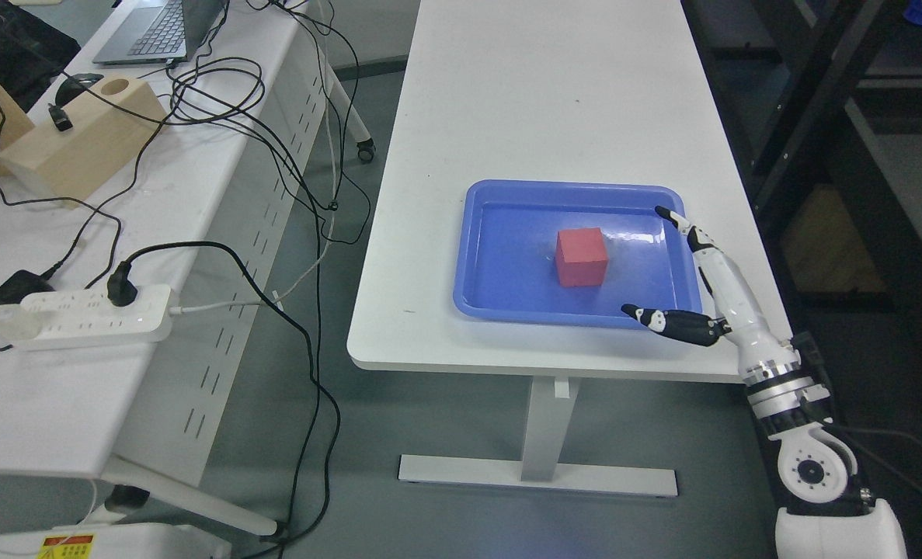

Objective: Pick pink block from left shelf to tray

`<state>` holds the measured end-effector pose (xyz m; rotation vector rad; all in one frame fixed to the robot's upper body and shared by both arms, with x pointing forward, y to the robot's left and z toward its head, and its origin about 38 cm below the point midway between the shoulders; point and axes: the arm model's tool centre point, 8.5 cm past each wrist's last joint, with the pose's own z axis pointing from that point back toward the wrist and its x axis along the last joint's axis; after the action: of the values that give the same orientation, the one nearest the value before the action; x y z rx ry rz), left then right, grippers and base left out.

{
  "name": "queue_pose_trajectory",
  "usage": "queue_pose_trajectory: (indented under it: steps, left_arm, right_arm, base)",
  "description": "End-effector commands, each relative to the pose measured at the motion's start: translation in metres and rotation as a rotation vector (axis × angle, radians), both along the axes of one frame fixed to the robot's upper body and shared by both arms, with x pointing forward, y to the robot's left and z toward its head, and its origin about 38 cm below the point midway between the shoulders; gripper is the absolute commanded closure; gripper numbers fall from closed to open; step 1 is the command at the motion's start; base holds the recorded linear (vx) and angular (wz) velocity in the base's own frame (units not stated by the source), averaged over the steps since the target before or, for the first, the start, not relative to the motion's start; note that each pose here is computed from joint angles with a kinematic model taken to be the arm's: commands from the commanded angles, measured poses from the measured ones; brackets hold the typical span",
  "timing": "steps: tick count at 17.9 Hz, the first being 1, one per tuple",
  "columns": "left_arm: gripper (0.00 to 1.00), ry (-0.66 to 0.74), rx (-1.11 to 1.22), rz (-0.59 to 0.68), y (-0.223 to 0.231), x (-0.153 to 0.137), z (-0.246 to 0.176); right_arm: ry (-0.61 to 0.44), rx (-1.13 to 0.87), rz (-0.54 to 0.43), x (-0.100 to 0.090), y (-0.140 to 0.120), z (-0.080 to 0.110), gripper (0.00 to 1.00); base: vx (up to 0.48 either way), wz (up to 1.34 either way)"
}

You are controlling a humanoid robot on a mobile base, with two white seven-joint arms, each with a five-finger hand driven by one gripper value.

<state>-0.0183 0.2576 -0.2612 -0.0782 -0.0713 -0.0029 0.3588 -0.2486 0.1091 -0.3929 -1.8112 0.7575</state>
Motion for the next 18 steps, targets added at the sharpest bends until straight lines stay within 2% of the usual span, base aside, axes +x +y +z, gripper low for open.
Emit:
queue_pose_trajectory:
  steps: [1,3,5,10,13,18]
  left_arm:
    - [0.00,-0.018,0.016,-0.002,0.011,0.006,0.000]
    - [0.00,-0.017,0.016,-0.002,0.011,0.006,0.000]
    - [0.00,-0.018,0.016,-0.002,0.011,0.006,0.000]
    - [0.00,-0.018,0.016,-0.002,0.011,0.006,0.000]
    - [0.00,-0.017,0.016,-0.002,0.011,0.006,0.000]
    - [0.00,-0.018,0.016,-0.002,0.011,0.006,0.000]
  right_arm:
    - [-0.101,0.627,-0.064,-0.007,-0.062,0.014,0.00]
    - [-0.046,0.627,-0.115,-0.013,-0.068,-0.004,0.00]
    - [0.052,0.612,-0.140,-0.019,-0.064,-0.026,0.00]
    - [0.201,0.497,-0.178,-0.029,-0.062,-0.061,0.00]
    - [0.227,0.511,-0.186,-0.034,-0.063,-0.070,0.00]
    - [0.250,0.579,-0.153,-0.032,-0.047,-0.078,0.00]
  base:
    - [-0.150,0.03]
    - [-0.159,0.03]
    - [-0.163,-0.08]
    - [-0.150,-0.31]
    - [-0.151,-0.13]
    - [-0.132,0.04]
